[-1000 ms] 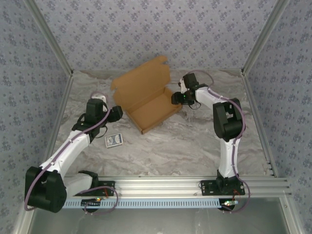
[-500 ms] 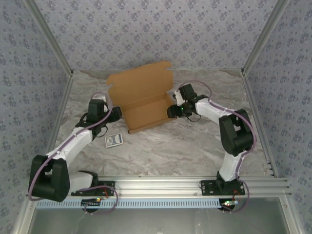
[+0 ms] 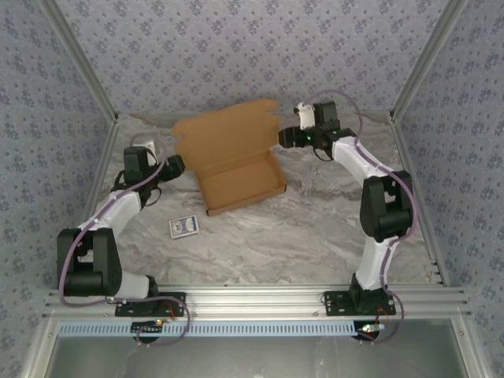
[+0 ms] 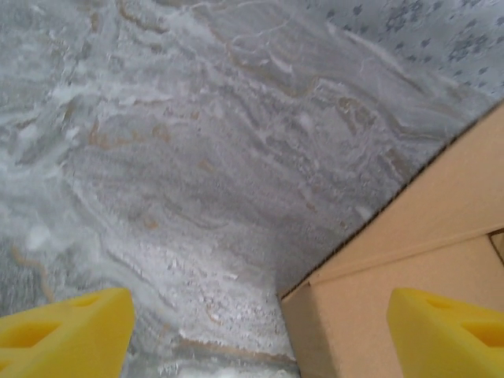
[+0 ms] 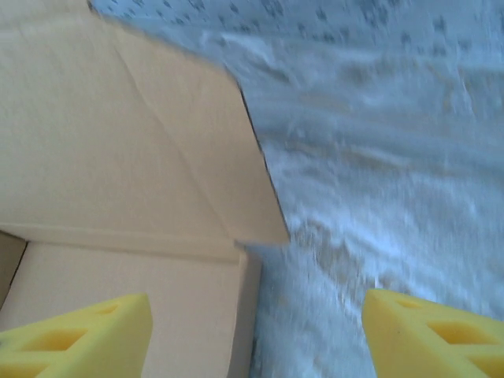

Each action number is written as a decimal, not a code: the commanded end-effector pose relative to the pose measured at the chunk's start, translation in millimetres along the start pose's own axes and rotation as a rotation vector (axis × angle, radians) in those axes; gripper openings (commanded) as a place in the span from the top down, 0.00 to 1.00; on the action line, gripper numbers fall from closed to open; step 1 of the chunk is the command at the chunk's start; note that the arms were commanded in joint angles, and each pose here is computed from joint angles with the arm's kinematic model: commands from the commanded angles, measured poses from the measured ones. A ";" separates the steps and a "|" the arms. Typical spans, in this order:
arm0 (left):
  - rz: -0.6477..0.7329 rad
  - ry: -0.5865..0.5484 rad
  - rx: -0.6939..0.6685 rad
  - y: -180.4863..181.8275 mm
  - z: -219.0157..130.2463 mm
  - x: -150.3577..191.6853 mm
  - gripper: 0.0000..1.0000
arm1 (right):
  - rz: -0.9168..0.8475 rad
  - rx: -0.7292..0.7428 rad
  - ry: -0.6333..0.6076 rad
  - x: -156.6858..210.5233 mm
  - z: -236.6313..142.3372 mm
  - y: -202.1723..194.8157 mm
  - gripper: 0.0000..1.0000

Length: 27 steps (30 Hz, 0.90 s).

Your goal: Fold the paper box

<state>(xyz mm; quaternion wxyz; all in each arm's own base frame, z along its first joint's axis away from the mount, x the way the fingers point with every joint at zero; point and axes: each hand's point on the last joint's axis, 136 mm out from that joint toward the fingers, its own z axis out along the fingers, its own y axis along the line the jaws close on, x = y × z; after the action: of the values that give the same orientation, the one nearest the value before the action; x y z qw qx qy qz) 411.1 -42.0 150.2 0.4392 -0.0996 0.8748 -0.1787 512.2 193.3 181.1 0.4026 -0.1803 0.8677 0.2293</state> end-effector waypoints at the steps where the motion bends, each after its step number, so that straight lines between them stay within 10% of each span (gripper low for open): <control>1: 0.101 -0.065 0.139 -26.8 1.3 -27.7 0.16 | -0.125 -0.099 -0.037 -13.7 20.0 5.2 0.26; 14: 0.228 -0.034 0.292 -55.9 23.3 -44.6 0.25 | -0.263 -0.286 -0.096 -36.8 54.3 18.0 0.32; 27: 0.267 0.019 0.305 -74.2 32.0 -37.7 0.62 | -0.254 -0.146 -0.094 -26.6 44.1 15.7 0.75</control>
<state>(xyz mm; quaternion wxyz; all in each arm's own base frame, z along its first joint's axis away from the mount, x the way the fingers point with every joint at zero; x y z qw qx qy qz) 459.1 -95.8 179.9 0.4551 0.0693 0.8518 -0.2502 551.0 242.2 165.2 0.4389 -0.3278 0.7898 0.2760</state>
